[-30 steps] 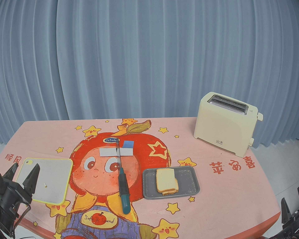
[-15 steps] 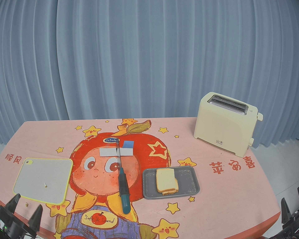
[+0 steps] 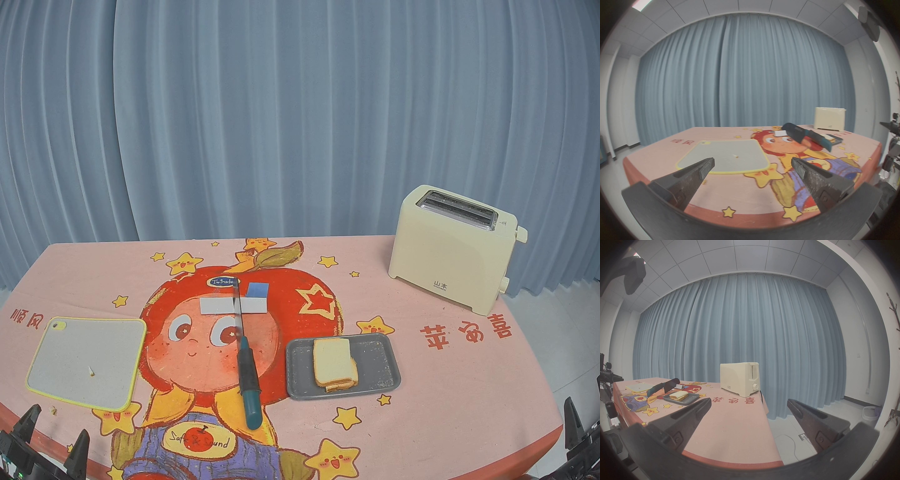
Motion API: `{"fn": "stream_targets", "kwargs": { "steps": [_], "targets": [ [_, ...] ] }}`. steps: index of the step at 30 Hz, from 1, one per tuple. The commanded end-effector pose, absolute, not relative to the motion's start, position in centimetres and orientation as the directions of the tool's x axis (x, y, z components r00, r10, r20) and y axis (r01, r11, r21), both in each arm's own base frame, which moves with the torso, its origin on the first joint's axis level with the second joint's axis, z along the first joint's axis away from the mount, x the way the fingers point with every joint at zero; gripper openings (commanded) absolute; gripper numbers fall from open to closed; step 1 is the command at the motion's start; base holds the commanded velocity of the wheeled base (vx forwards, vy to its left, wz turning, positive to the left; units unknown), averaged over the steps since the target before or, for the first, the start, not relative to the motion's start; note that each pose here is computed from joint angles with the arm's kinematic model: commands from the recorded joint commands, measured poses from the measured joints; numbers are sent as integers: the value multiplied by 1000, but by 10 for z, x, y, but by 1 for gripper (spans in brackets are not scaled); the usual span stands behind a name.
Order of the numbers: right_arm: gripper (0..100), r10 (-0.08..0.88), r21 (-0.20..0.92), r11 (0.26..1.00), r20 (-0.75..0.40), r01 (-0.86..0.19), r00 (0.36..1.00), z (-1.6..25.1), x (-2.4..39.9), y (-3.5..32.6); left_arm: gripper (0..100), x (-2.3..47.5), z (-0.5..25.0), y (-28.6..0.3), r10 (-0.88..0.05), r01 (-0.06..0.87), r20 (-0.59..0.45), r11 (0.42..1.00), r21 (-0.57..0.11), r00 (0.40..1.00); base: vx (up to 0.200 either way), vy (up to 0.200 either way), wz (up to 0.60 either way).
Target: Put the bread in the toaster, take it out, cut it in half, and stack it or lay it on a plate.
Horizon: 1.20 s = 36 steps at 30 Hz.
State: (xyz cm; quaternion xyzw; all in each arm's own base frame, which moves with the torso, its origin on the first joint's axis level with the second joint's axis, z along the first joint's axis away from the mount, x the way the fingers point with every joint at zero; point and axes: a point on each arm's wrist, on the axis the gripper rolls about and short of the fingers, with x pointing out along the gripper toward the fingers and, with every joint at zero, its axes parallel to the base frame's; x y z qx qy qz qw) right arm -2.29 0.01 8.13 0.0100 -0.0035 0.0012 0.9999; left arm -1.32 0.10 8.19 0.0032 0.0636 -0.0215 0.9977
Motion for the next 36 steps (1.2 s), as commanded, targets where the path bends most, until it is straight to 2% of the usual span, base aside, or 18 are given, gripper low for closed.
{"fn": "stream_targets", "kwargs": {
  "steps": [1, 5, 8, 11, 14, 36],
  "targets": [
    [100, 3, 20, 1000, 3, -3, 1000, 76, -23, 0, 100, -13, 78, -2, 53, -46, -130, 998, 53, 990, 0, 0, 0],
    [100, 2, 21, 1000, 5, -2, 1000, 76, -23, 0, 100, -14, 78, 0, -142, 148, -113, 988, 51, 983, 0, 0, 0],
    [100, 3, 20, 1000, 5, -3, 1000, 76, -23, 0, 100, -15, 77, 0, -105, 110, -109, 993, 40, 988, 0, 0, 0],
    [100, 3, 20, 1000, 5, -3, 1000, 76, -23, 0, 100, -21, 76, -1, -34, 34, -28, 999, 27, 999, 0, 0, 0],
    [100, 3, 20, 1000, 5, -3, 1000, 76, -23, 0, 100, -19, 76, 0, -21, 22, -54, 1000, 14, 998, 0, 0, 0],
    [100, -9, 25, 1000, 0, 9, 1000, 76, -22, 0, 100, -19, 77, 0, -17, 17, -51, 1000, 11, 999, 0, 0, 0]
  ]
}}
